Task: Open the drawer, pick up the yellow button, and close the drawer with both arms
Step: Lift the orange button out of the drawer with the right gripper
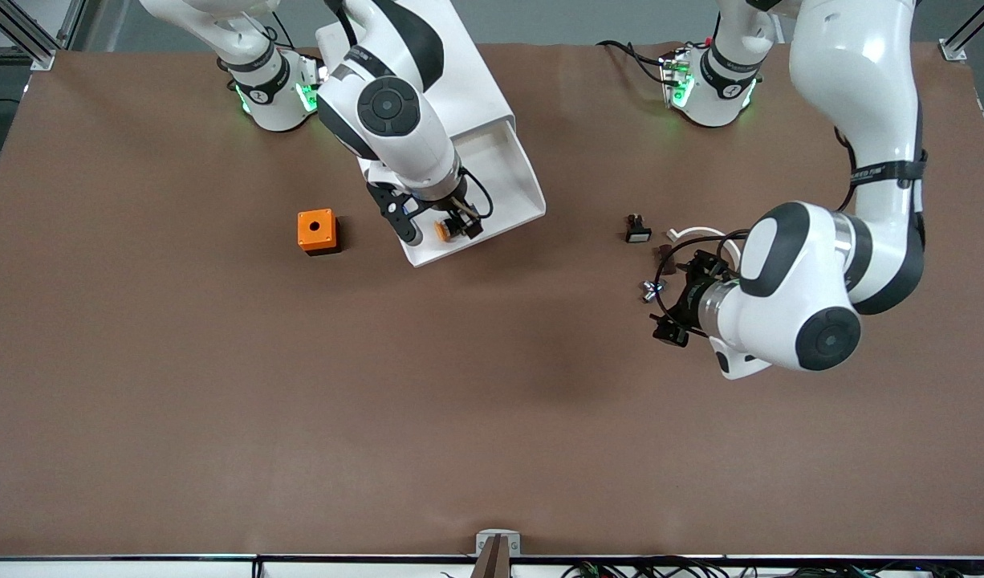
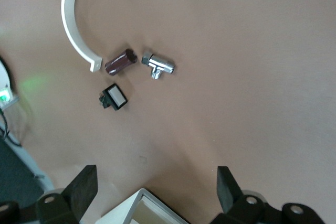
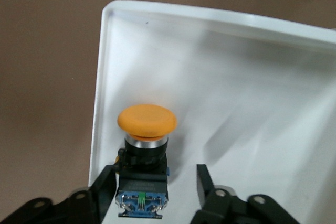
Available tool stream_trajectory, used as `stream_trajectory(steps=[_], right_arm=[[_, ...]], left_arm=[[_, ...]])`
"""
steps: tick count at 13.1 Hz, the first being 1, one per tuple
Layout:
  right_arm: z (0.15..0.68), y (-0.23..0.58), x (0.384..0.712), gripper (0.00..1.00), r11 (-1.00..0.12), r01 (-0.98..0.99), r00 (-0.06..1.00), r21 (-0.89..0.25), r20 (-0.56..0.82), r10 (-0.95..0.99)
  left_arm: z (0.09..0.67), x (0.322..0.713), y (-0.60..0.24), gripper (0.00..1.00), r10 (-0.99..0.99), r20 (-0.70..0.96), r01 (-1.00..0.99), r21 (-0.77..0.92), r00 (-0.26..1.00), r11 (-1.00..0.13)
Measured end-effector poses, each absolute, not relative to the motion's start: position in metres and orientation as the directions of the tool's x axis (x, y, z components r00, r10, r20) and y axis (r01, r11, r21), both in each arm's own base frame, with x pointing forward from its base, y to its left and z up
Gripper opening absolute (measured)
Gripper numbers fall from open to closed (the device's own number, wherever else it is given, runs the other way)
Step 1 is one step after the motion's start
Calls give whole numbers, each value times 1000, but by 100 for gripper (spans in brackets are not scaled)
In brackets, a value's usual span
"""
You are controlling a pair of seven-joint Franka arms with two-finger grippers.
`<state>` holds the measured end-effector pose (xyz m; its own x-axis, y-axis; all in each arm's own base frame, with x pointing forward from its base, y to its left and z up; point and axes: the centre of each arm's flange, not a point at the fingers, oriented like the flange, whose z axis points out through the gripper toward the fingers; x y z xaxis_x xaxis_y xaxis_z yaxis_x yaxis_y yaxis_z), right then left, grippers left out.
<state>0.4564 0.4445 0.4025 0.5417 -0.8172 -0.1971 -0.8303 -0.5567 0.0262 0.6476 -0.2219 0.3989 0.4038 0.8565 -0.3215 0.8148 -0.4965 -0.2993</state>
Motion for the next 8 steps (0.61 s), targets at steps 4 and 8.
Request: stream_trajectory(steps=[4,8], right_arm=[[406,445,459,41,-559,-829,546,13,-198,-814],[436,429,484,41,-588,-809,580,-20,-196,-791]], left_arm=[[416,653,-216,100,776,-304,758,-204,553,-620],[431,654,-218,100,709,-304,708,-135,636,-693]])
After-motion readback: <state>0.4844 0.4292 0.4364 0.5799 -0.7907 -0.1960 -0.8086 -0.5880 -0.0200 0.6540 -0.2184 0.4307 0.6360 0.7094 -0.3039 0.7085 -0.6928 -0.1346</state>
